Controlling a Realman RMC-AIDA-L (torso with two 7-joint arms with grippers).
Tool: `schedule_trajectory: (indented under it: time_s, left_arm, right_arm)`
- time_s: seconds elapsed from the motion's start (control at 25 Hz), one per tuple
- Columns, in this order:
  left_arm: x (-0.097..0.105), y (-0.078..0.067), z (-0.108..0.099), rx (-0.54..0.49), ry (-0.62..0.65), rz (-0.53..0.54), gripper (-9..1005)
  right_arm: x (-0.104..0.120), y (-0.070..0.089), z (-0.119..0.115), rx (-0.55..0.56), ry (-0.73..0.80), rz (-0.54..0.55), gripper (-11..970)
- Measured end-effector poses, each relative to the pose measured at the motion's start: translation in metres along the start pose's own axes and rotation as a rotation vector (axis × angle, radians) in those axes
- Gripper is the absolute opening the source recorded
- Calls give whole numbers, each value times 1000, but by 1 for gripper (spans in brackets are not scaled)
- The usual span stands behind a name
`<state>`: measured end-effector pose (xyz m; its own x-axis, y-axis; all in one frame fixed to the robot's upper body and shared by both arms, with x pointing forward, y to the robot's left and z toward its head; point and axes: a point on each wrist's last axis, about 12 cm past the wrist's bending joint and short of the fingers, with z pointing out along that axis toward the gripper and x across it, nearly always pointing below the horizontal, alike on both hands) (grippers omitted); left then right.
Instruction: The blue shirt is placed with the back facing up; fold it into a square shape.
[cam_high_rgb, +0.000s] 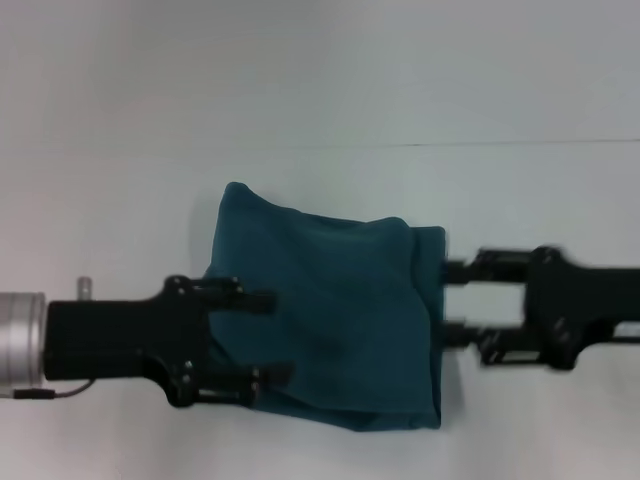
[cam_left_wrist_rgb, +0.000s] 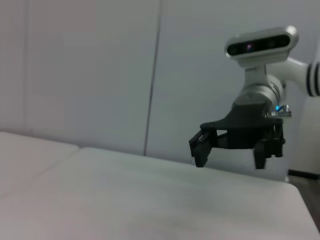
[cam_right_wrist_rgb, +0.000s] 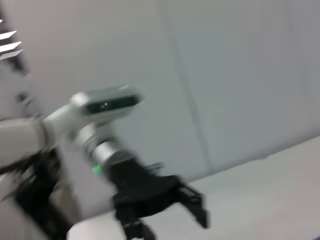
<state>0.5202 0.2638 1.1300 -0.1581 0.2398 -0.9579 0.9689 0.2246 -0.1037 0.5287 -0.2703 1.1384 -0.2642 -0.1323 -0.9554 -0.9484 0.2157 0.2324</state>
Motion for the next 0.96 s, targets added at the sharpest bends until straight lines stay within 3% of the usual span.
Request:
schedule_trajectory:
  time_s: [0.28,0.52,0.96]
  left_arm:
    - [0,3,11,35,35,54,800]
    - [0,5,9,22,27,53,807]
    - [1,6,9,5,28,58,809]
  right_arm:
    - [11,-9,33,-37,151,-58,842]
    - [12,-11,36,-45,188,-92,956]
    - [17,-12,36,-25,206,-87,950]
